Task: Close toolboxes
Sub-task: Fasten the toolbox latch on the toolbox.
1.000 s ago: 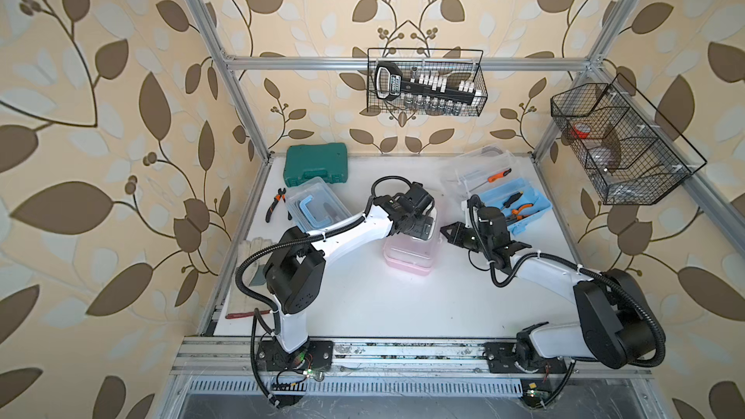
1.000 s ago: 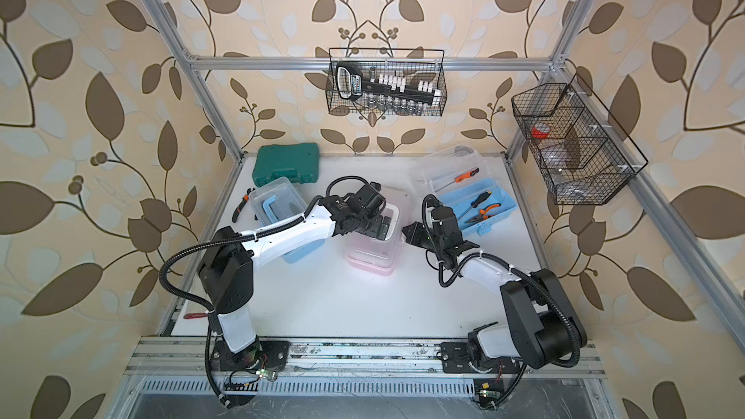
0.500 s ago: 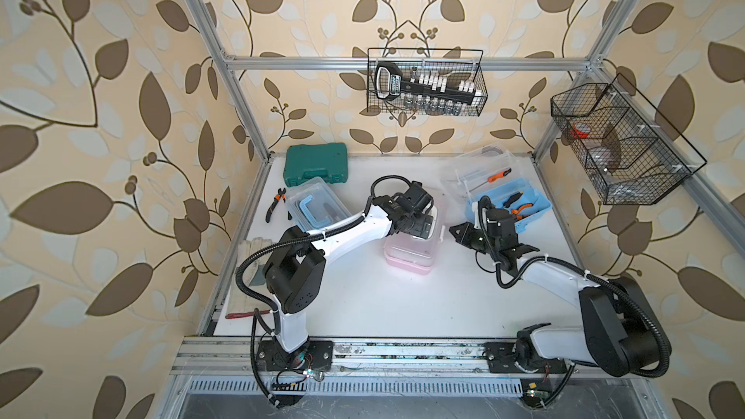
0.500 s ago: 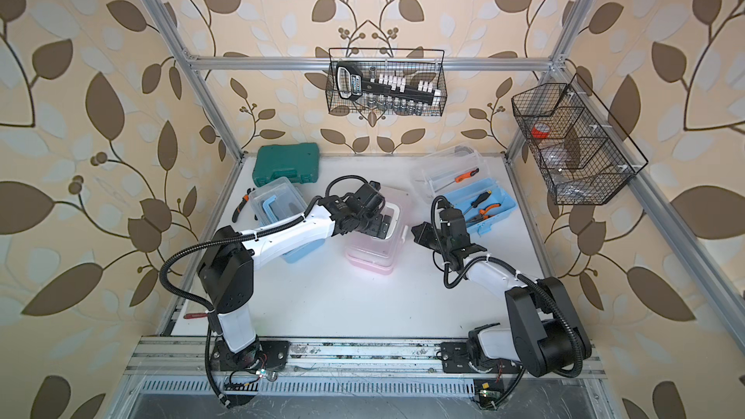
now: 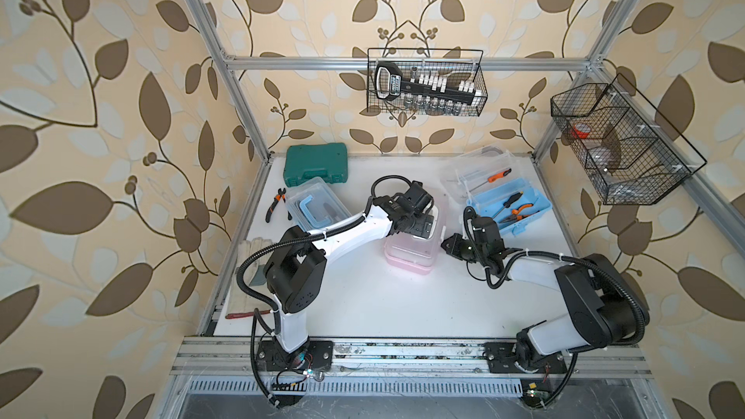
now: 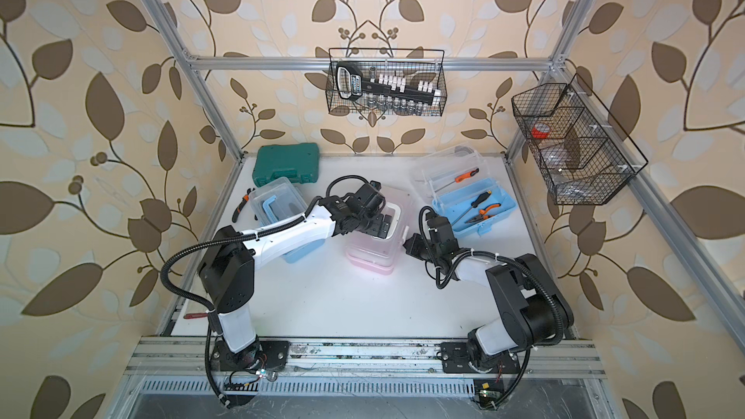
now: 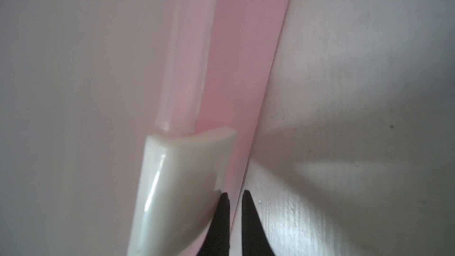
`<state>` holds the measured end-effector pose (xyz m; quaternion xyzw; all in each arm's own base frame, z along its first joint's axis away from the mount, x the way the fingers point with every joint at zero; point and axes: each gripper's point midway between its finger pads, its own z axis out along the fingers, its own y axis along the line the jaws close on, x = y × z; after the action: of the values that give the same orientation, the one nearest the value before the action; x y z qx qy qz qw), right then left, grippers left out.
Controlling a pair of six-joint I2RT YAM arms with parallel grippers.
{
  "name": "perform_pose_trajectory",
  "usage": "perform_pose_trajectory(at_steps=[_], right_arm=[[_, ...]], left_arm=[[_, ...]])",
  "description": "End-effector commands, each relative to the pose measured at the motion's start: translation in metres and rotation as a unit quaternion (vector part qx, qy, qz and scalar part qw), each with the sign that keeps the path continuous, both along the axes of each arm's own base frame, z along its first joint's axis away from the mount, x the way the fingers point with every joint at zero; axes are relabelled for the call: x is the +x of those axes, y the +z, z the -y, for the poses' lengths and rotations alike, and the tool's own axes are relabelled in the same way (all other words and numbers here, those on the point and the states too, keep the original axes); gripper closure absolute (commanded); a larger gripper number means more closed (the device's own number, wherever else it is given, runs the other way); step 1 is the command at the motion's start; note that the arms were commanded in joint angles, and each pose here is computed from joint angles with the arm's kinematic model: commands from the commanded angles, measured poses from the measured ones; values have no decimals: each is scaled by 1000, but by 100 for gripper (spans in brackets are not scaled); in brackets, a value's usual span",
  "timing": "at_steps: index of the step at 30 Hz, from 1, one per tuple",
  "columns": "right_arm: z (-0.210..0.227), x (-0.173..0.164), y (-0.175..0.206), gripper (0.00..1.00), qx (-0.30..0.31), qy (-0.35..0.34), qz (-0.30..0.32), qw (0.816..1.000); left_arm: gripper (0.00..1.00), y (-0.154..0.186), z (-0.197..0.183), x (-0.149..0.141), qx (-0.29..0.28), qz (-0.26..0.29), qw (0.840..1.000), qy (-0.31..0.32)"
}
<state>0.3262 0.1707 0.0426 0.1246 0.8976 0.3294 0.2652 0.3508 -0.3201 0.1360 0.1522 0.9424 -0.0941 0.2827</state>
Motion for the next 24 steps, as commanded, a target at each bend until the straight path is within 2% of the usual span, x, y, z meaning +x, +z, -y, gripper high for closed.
perform_pose_trajectory(at_steps=[1, 7, 18, 24], right_arm=[[-23, 8, 23, 89, 60, 23, 37, 997], [-24, 10, 28, 89, 66, 24, 45, 996], [9, 0, 4, 85, -1, 6, 6, 1000], [24, 0, 14, 74, -16, 17, 14, 1000]], left_arm=[[1, -38, 2, -28, 24, -67, 997, -28], [1, -42, 1, -30, 22, -71, 997, -26], [1, -44, -5, -30, 35, -64, 997, -23], [1, -39, -8, -31, 33, -55, 998, -26]])
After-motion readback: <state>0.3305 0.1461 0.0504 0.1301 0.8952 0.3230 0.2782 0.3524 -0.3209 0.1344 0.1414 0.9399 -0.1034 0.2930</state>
